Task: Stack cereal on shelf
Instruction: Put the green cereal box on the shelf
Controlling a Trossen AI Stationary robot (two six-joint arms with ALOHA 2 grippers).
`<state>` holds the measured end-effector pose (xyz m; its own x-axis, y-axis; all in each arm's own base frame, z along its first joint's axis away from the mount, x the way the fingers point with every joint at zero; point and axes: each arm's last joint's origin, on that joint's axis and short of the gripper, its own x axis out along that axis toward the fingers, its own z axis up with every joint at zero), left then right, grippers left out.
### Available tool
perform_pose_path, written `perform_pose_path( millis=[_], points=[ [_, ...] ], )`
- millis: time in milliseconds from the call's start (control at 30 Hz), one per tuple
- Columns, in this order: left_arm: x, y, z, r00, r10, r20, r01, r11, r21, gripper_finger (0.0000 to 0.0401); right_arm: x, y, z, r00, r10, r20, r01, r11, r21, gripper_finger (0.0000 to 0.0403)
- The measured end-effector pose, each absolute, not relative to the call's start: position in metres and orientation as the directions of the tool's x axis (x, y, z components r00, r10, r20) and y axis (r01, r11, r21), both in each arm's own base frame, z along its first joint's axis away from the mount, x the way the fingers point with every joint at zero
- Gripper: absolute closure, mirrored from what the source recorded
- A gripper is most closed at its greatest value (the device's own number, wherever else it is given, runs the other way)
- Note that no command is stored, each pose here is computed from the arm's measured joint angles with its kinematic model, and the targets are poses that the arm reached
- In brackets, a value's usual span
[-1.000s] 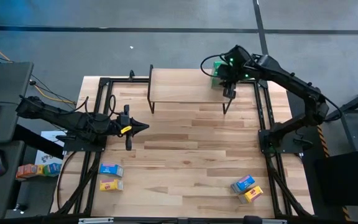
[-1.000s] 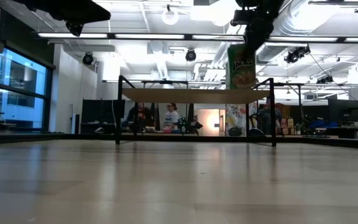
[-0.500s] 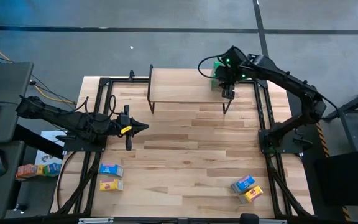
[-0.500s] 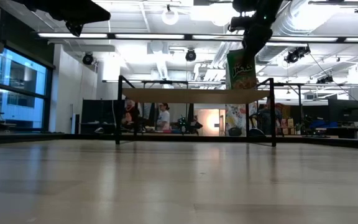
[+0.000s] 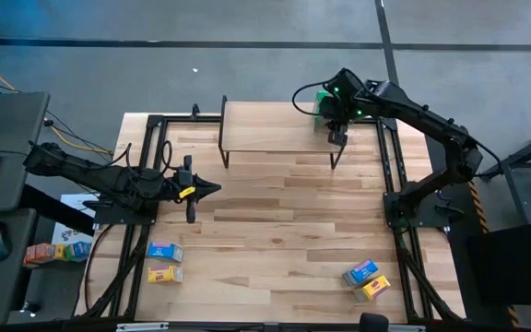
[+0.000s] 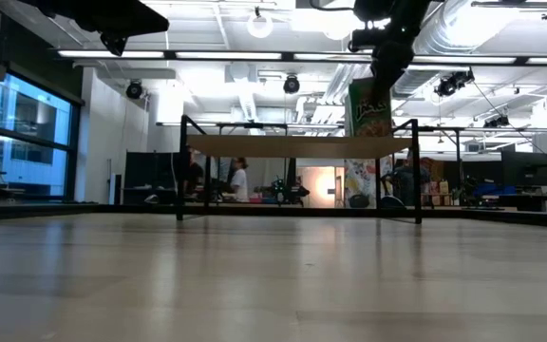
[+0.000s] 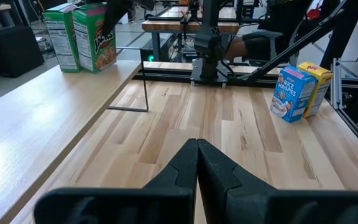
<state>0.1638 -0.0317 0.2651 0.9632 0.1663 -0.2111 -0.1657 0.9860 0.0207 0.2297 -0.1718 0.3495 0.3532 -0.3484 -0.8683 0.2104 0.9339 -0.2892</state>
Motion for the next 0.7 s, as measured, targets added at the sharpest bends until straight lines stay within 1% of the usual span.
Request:
perform_pose_path(
  millis=[67,167,333,433,567,700],
  points=[
    [0.164,-0.032,0.265,0.963,0.166,-0.211,-0.166,0.986,0.021,0.0401,0.229,-0.172,0.35,0.341,-0.365,-0.866,0.232,0.926,-0.299,0.0278],
    [0.164,-0.032,0.265,0.963,0.166,-0.211,-0.166,0.986,0.021,0.0401,0.229,-0.173,0.35,0.318,-0.394,-0.862,0.267,0.91,-0.317,0.026],
    [0.164,-0.032,0.265,0.963,0.166,-0.211,-0.166,0.986,0.021,0.0401,0.23,-0.174,0.35,0.325,-0.4,-0.857,0.279,0.906,-0.318,0.022],
    [0.164,-0.032,0.265,0.963,0.166,-0.211,-0.166,0.986,0.02,0.0401,0.23,-0.174,0.35,0.326,-0.398,-0.858,0.277,0.908,-0.315,0.0205],
    [0.164,-0.032,0.265,0.963,0.166,-0.211,-0.166,0.986,0.02,0.0401,0.229,-0.173,0.351,0.326,-0.398,-0.858,0.277,0.908,-0.316,0.0199],
    [0.164,-0.032,0.265,0.963,0.166,-0.211,-0.166,0.986,0.021,0.0401,0.228,-0.172,0.366,0.344,-0.418,-0.84,0.282,0.9,-0.333,0.0198]
  ],
)
